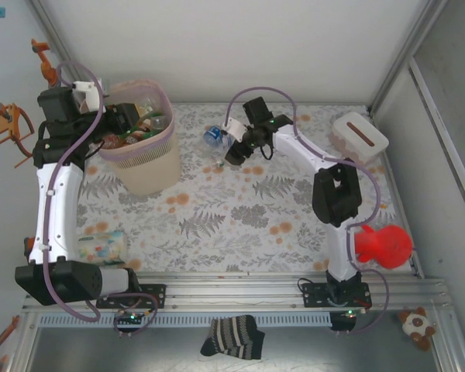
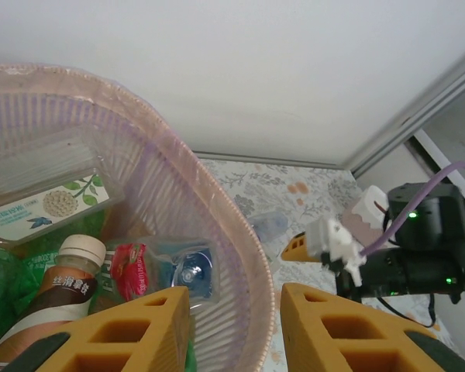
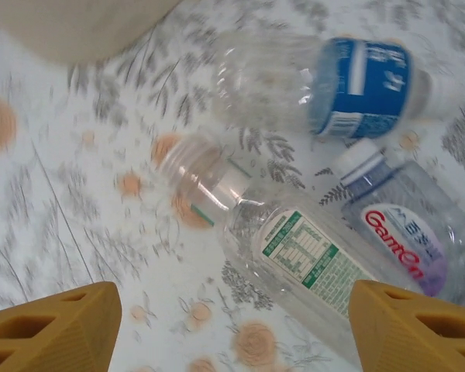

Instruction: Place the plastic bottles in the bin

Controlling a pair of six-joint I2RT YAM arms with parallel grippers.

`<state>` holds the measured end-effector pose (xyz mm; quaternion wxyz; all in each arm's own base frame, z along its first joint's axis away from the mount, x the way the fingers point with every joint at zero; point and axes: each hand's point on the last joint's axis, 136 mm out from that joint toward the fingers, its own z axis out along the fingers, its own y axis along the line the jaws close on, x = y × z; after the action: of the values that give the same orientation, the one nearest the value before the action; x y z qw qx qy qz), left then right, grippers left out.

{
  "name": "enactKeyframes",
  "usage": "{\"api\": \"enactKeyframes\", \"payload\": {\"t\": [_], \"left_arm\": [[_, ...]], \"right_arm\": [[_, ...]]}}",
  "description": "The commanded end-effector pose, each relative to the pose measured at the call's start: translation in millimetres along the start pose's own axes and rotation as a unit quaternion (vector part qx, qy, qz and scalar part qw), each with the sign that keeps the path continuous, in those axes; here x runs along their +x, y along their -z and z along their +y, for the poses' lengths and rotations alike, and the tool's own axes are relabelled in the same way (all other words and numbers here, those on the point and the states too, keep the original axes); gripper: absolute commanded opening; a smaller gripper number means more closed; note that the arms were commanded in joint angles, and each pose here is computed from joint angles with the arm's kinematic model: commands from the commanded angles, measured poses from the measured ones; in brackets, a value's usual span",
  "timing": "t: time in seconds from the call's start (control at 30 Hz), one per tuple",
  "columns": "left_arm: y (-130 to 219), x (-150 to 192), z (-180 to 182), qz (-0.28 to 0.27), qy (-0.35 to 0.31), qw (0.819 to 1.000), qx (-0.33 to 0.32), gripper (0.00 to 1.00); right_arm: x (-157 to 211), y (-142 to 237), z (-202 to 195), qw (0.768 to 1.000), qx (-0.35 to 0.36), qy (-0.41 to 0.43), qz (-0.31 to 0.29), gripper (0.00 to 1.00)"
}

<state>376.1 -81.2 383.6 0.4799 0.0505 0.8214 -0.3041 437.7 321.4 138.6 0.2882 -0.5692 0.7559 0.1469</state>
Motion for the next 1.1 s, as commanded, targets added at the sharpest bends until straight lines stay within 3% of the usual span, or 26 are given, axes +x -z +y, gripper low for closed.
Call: {"api": "enactKeyframes", "payload": {"t": [0.0, 0.23, 0.73, 1.07], "left_arm": [[8.3, -1.9, -14.9, -0.008, -0.006, 1.000, 0.020, 0.36], [11.6, -0.2, -17.1, -0.002, -0.007, 1.000, 0.019, 0.36], [8.1, 3.5, -21.4, 0.005, 0.005, 0.999, 0.034, 0.36], [6.2, 8.1, -20.9, 0.008, 0.010, 0.999, 0.036, 0.36]], "right_arm": [[33.0, -4.5, 9.3, 0.974, -0.054, 0.208, 0.074, 0.77], [28.9, -18.9, 0.0, 0.959, -0.076, 0.265, 0.060, 0.78], [38.5, -68.6, -26.1, 0.960, -0.076, 0.263, 0.055, 0.80], [52.1, -82.2, -20.2, 0.962, -0.092, 0.250, 0.062, 0.75]]}}
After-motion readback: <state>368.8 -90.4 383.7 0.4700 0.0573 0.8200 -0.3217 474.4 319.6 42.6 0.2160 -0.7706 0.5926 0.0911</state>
